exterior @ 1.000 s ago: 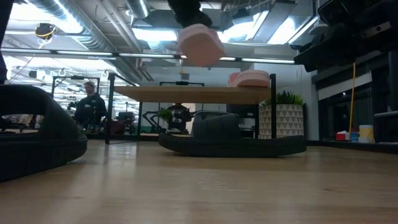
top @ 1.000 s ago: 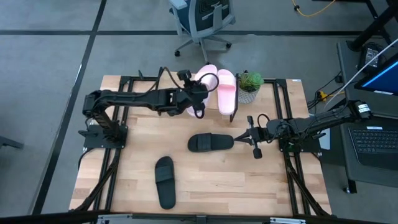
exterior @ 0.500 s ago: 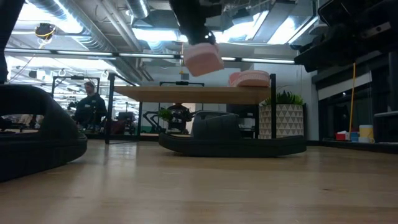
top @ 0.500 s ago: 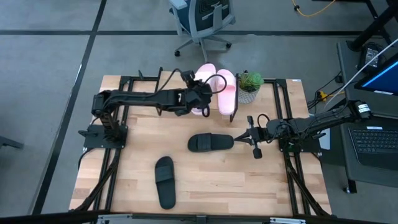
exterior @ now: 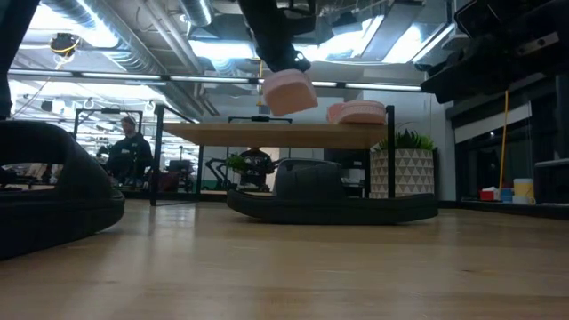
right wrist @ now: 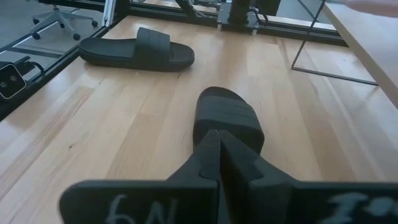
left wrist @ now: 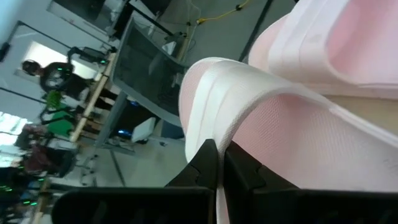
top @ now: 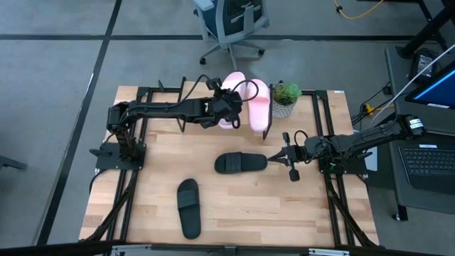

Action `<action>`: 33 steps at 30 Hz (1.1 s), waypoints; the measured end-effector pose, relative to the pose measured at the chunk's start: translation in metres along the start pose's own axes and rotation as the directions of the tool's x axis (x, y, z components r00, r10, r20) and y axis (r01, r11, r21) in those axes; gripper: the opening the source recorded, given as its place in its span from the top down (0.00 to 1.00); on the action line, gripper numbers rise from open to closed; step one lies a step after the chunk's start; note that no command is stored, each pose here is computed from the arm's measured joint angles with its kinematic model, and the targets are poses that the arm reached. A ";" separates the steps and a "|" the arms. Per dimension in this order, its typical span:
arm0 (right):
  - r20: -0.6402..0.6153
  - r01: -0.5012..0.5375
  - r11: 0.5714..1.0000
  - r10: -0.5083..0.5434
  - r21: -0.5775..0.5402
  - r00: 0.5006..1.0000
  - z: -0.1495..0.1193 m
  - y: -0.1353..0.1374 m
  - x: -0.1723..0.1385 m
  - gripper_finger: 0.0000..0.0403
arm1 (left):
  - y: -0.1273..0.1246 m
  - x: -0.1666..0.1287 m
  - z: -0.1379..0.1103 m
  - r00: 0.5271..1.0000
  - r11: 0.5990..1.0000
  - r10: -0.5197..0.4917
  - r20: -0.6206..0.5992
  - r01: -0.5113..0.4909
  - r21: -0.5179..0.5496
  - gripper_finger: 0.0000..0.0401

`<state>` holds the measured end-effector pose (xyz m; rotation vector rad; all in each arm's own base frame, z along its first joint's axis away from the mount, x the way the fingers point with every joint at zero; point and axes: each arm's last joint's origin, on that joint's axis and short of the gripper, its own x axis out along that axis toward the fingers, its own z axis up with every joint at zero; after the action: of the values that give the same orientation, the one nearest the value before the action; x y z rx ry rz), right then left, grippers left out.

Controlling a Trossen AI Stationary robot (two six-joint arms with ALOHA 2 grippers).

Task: Pick and place slides into the shelf
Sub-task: Put the pink slides on the shelf

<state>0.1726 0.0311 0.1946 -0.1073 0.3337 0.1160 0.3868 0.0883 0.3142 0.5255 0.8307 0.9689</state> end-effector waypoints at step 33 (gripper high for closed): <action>0.000 0.000 1.000 0.000 0.000 1.000 0.000 0.000 0.000 0.96 | -0.001 0.009 -0.008 0.989 0.984 -0.146 -0.034 0.142 -0.104 0.99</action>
<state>0.1726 0.0312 0.1946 -0.1070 0.3337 0.1163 0.3832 0.0965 0.3051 0.3537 0.8406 0.8860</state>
